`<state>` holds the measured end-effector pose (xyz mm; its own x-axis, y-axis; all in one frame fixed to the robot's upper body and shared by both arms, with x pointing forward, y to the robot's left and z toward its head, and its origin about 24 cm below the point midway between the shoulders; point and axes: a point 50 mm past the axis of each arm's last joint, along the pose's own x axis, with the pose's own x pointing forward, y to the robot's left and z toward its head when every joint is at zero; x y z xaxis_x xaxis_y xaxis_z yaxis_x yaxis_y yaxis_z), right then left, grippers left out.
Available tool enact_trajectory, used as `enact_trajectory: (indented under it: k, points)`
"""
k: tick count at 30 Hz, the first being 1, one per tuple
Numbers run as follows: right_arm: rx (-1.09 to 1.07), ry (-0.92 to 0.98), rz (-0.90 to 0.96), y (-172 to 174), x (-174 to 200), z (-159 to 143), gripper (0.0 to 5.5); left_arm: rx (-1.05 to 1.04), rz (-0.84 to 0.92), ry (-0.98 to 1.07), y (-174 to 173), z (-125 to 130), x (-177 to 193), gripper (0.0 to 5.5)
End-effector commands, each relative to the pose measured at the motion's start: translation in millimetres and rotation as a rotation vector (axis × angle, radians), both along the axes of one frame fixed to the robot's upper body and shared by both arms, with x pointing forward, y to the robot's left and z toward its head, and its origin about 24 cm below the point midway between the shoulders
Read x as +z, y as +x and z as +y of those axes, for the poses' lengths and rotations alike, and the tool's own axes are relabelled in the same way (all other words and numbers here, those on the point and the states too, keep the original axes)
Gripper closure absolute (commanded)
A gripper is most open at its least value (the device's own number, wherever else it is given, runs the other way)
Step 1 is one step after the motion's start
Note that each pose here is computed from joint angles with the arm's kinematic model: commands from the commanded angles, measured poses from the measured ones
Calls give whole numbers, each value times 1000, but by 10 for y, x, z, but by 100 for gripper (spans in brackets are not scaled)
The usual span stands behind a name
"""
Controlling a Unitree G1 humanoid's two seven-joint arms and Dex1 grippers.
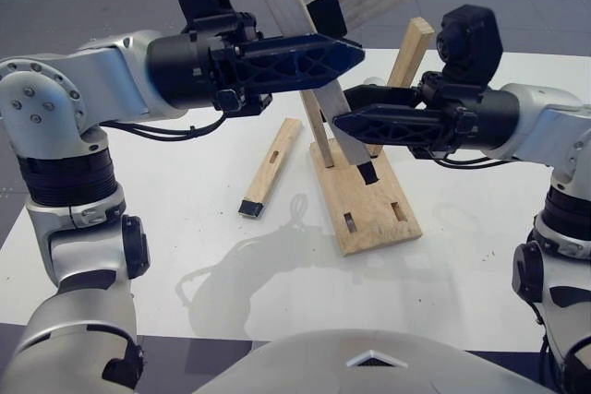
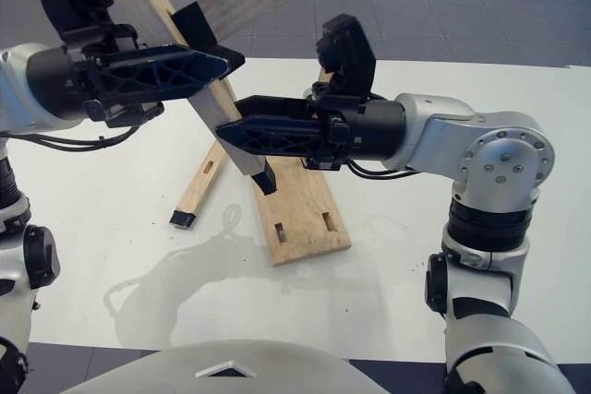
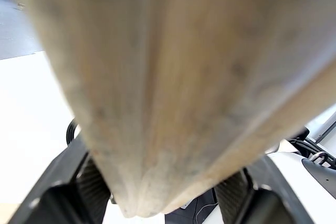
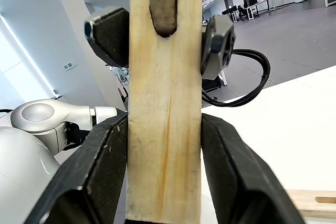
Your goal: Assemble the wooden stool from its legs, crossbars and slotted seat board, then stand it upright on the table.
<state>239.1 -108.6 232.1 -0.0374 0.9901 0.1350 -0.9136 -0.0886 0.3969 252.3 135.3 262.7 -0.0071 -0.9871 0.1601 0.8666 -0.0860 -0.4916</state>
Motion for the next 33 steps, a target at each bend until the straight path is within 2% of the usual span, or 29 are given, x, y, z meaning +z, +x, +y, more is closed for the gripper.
enact_trajectory:
  k: [1,10,11,16,19,25,28,33]
  points:
    - [-19,-7,-16,2,13,-21,348,-32,-20,7,-26,-18,38,316]
    - [-118,-41,-16,110,-1,-97,348,-20,-28,-48,-20,30,85,318]
    - [-123,-47,-11,114,-10,-104,312,-13,-26,-51,-16,33,77,318]
    - [-143,-73,-4,127,-46,-133,235,9,-20,-56,-8,64,42,332]
    - [-151,-89,-11,124,-64,-146,169,56,-29,-40,18,105,1,338]
    - [-199,-178,-1,107,-247,-303,59,274,-182,-72,68,197,2,345]
    - [-205,-224,4,88,-334,-389,56,345,-246,24,53,149,-108,345]
    - [-272,-356,1,135,-542,-568,56,385,-268,177,-80,3,-617,345]
